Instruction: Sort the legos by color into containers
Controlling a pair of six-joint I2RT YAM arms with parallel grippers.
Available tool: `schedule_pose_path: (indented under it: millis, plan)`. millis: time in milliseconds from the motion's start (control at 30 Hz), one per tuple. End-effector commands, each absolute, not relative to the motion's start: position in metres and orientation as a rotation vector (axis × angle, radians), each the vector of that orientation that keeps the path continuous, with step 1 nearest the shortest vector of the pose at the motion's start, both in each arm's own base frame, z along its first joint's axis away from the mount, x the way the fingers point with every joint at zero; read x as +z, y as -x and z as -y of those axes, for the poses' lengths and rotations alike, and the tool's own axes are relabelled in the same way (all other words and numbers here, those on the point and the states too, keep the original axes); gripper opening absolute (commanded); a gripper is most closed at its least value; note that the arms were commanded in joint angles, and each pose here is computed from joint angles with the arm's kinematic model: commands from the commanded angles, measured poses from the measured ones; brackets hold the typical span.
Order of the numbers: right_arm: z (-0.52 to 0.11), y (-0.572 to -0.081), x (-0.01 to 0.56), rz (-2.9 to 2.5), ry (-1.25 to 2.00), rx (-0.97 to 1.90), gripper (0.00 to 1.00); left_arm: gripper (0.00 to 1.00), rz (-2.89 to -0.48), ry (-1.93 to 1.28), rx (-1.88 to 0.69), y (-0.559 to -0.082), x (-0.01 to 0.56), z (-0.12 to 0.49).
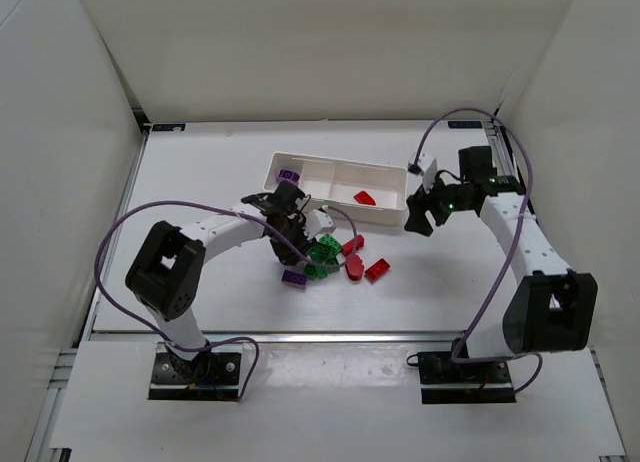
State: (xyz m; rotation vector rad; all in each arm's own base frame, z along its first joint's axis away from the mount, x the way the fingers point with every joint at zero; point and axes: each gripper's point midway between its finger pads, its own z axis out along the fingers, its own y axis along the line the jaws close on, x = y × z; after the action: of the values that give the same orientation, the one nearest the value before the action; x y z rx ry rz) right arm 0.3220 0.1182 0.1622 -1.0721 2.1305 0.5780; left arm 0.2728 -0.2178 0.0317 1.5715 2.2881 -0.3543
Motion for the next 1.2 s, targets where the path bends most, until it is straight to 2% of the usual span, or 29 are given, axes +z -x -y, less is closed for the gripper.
schedule_pose_path:
  millis: [0,233,367,567,767,1000,1167]
  plan:
    - [-0.138,-0.277,0.174,-1.836,1.401,0.667,0.78,0.19,-2.097,-1.451,-0.377,-0.303,0.124,0.233]
    - [-0.148,-0.244,0.152,-1.654,1.693,0.720,0.79,0.18,-2.044,-1.168,-0.497,-0.340,0.236,0.240]
    - [-0.152,-0.239,0.128,-1.544,1.847,0.656,0.81,0.19,-2.092,-1.037,-0.471,-0.369,0.249,0.237]
    - [-0.158,-0.250,0.102,-1.410,1.997,0.478,0.82,0.20,-2.212,-0.837,-0.486,-0.421,0.233,0.219]
    - [-0.160,-0.259,0.087,-1.354,2.055,0.417,0.82,0.20,-2.390,-0.652,-0.577,-0.468,0.186,0.197]
    - [-0.160,-0.264,0.075,-1.355,2.076,0.401,0.83,0.22,-2.390,-0.626,-0.528,-0.499,0.181,0.187]
    - [-0.159,-0.266,0.067,-1.346,2.108,0.396,0.84,0.38,-2.436,-0.634,-0.513,-0.499,0.165,0.187]
